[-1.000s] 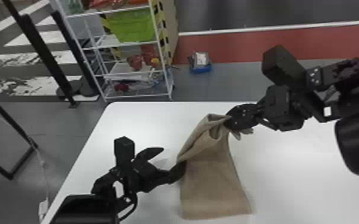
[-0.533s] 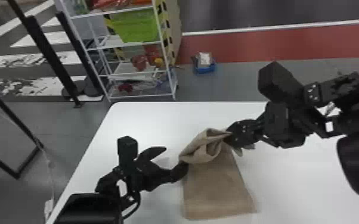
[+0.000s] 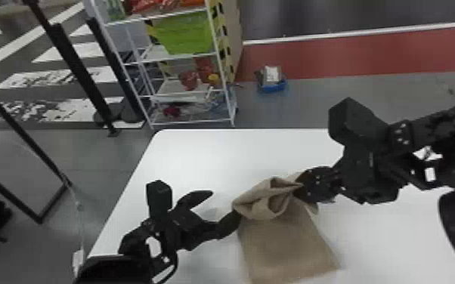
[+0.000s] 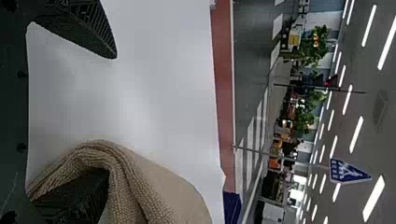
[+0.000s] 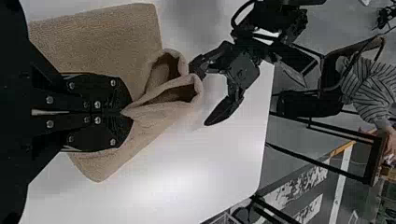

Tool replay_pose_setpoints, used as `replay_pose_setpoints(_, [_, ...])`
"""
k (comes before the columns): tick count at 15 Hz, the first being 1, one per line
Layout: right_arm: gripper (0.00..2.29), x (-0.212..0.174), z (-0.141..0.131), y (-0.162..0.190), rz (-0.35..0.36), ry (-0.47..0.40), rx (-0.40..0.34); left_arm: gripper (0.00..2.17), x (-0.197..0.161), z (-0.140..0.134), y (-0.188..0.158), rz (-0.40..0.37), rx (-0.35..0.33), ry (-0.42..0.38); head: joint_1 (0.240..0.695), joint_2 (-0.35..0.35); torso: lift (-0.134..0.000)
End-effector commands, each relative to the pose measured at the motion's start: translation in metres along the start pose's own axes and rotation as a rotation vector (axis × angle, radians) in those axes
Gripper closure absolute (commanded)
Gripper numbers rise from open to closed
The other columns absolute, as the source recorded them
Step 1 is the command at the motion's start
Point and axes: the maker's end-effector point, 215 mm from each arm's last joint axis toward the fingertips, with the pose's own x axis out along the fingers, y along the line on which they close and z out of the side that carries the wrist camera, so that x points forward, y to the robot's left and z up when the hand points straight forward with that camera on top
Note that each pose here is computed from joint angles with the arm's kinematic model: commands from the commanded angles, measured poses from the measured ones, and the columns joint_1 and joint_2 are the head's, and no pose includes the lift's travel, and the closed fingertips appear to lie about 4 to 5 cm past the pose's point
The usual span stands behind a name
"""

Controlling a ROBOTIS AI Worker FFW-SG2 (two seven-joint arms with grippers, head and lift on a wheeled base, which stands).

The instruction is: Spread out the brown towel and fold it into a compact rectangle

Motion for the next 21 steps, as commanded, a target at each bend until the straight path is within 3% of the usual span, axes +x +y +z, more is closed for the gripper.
replay_pose_setpoints(1, [1.66,-0.011,0.011,-0.014,-0.022,-0.028,0.003,0.05,-0.009,-0.001,-0.004,-0.001,-0.002,0.002,0.695,0.282,-0.124])
replay_pose_setpoints(10, [1.66,-0.011,0.015,-0.024,-0.028,-0.036,0.002,0.05,-0.019,0.006,-0.029,-0.091,-0.058,-0.014,0.695,0.273,-0.124])
replay_pose_setpoints(14, [1.66,-0.009,0.016,-0.021,-0.022,-0.039,0.009,0.05,-0.008,0.0,-0.035,-0.1,-0.056,0.001,0.695,0.265,-0.124])
replay_pose_setpoints(21, [1.66,-0.013,0.023,-0.014,-0.018,-0.057,0.004,0.05,0.005,-0.013,-0.013,-0.064,-0.066,0.025,0.695,0.268,-0.124])
